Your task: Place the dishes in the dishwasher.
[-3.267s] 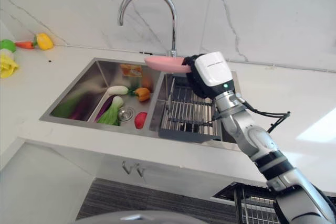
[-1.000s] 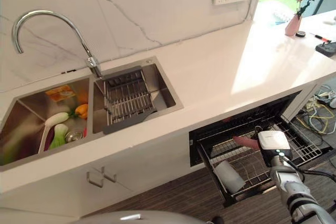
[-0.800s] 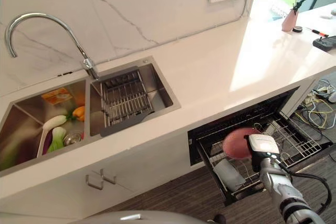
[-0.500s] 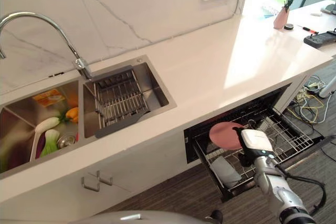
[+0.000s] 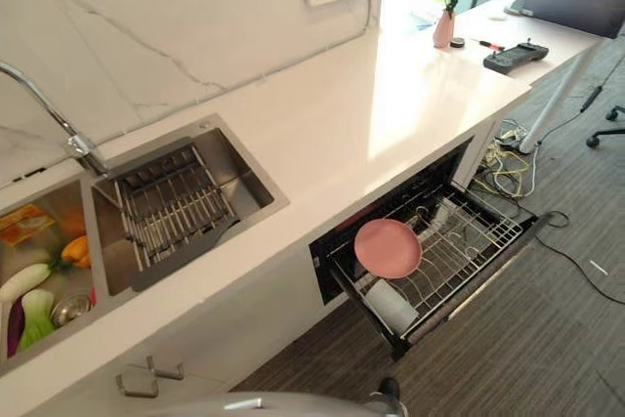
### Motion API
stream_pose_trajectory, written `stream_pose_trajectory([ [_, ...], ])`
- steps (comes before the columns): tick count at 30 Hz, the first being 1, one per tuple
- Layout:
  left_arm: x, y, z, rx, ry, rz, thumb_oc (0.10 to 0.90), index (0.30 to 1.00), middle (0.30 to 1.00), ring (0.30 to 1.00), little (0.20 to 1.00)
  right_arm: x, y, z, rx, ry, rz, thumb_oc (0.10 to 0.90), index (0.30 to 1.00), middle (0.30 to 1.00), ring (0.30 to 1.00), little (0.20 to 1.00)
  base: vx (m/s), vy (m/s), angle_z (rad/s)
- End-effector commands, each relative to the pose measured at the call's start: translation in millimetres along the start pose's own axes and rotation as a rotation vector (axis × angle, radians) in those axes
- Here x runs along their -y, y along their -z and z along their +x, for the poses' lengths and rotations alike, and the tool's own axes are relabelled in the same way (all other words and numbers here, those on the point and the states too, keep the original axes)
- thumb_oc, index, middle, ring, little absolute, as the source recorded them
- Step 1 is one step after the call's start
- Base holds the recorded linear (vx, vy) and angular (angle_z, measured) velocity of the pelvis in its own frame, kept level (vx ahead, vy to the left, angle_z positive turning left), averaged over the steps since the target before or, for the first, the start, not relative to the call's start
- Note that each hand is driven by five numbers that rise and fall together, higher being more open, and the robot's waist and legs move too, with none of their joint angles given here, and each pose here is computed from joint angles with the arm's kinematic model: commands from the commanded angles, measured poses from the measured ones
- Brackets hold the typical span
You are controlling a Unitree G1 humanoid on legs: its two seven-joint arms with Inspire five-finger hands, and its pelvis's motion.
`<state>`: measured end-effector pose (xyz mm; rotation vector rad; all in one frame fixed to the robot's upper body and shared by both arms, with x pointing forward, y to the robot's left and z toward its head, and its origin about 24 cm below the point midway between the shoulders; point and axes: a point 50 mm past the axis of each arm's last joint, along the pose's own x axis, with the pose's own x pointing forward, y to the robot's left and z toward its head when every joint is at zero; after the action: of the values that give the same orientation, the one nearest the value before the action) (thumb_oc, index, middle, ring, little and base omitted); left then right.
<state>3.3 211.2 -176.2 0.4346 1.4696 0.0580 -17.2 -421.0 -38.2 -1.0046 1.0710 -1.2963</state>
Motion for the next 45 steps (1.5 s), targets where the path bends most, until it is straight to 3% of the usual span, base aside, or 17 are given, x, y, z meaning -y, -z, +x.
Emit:
stream_pose_trajectory([
  [1, -1.6, -28.6, 1.5, 0.073, -0.026, -0.033, 0.8, 0.9, 0.9, 0.9, 0.9, -37.4, -42.4, -32.5, 0.226, -0.158, 0.019, 0.4, 0.3, 0.3, 0.3, 0.3, -0.01, 0.01, -0.14],
  [5, -1.5, -31.7, 1.0, 0.089, -0.035, -0.048, 0.8, 0.9, 0.9, 0.9, 0.9, -79.2, -78.4, -87.9, 0.393, -0.394, 0.048, 0.4, 0.3, 0.3, 0.3, 0.3, 0.0, 0.011, -0.18],
  [8, -5.6, -37.7, 0.9, 0.122, -0.049, -0.05, 0.8, 0.9, 0.9, 0.9, 0.9, -87.7, -114.4, -106.8, 0.569, -0.473, 0.026, 0.4, 0.3, 0.3, 0.3, 0.3, 0.0, 0.012, 0.04],
  [15, -18.0, -38.4, 2.1, 0.142, -0.071, -0.044, 0.8, 0.9, 0.9, 0.9, 0.9, -66.8, -202.2, -100.2, 0.904, -0.378, -0.079, 0.4, 0.3, 0.3, 0.3, 0.3, 0.0, 0.023, 0.45],
  [20, -25.8, -36.6, 3.1, 0.15, -0.069, -0.011, 0.8, 0.9, 0.9, 0.9, 0.9, -38.9, -253.8, -83.0, 1.094, -0.232, -0.27, 0.4, 0.3, 0.3, 0.3, 0.3, -0.06, 0.009, 0.4],
  [22, -29.7, -39.0, 3.5, 0.162, -0.067, 0.009, 0.8, 0.9, 0.9, 0.9, 0.9, -11.0, -298.8, -81.2, 1.193, -0.112, -0.32, 0.4, 0.3, 0.3, 0.3, 0.3, -0.16, 0.066, 0.44],
  [28, -29.3, -49.1, 3.2, 0.193, -0.067, 0.01, 0.8, 0.9, 0.9, 0.9, 0.9, 35.1, -366.1, -107.8, 1.32, 0.047, -0.203, 0.4, 0.3, 0.3, 0.3, 0.3, -0.08, 0.056, 0.34],
  [34, -31.2, -60.4, 2.4, 0.227, -0.082, -0.005, 0.8, 0.9, 0.9, 0.9, 0.9, 60.5, -396.5, -136.6, 1.415, 0.109, -0.078, 0.4, 0.3, 0.3, 0.3, 0.3, -0.03, 0.025, 0.24],
  [37, -30.8, -67.8, 1.8, 0.236, -0.091, -0.04, 0.8, 0.9, 0.9, 0.9, 0.9, 61.1, -397.5, -151.3, 1.437, 0.086, 0.035, 0.4, 0.3, 0.3, 0.3, 0.3, 0.01, 0.018, -0.05],
  [40, -33.3, -67.9, 1.8, 0.231, -0.103, -0.092, 0.8, 0.9, 0.9, 0.9, 0.9, 41.3, -379.4, -152.4, 1.422, 0.013, 0.057, 0.4, 0.3, 0.3, 0.3, 0.3, 0.04, 0.008, 0.03],
  [41, -33.1, -69.4, 1.5, 0.233, -0.097, -0.133, 0.8, 0.9, 0.9, 0.9, 0.9, 24.9, -364.7, -151.8, 1.395, -0.054, 0.059, 0.442, 0.364, 0.364, 0.364, 0.364, 0.05, 0.009, 0.01],
  [42, -33.2, -68.6, 1.7, 0.226, -0.093, -0.168, 0.8, 0.9, 0.9, 0.9, 0.9, 8.1, -348.0, -150.2, 1.362, -0.125, 0.05, 0.648, 0.672, 0.672, 0.672, 0.672, 0.06, 0.004, 0.01],
  [43, -33.2, -67.7, 1.8, 0.221, -0.085, -0.206, 0.8, 0.9, 0.9, 0.9, 0.9, -10.7, -327.9, -148.7, 1.32, -0.203, 0.031, 0.8, 0.9, 0.9, 0.9, 0.9, 0.08, 0.007, 0.03],
  [45, -32.0, -65.5, 1.9, 0.211, -0.071, -0.272, 0.8, 0.9, 0.9, 0.9, 0.9, -53.0, -276.8, -149.4, 1.19, -0.399, -0.007, 0.8, 0.9, 0.9, 0.9, 0.9, 0.09, 0.029, 0.01],
])
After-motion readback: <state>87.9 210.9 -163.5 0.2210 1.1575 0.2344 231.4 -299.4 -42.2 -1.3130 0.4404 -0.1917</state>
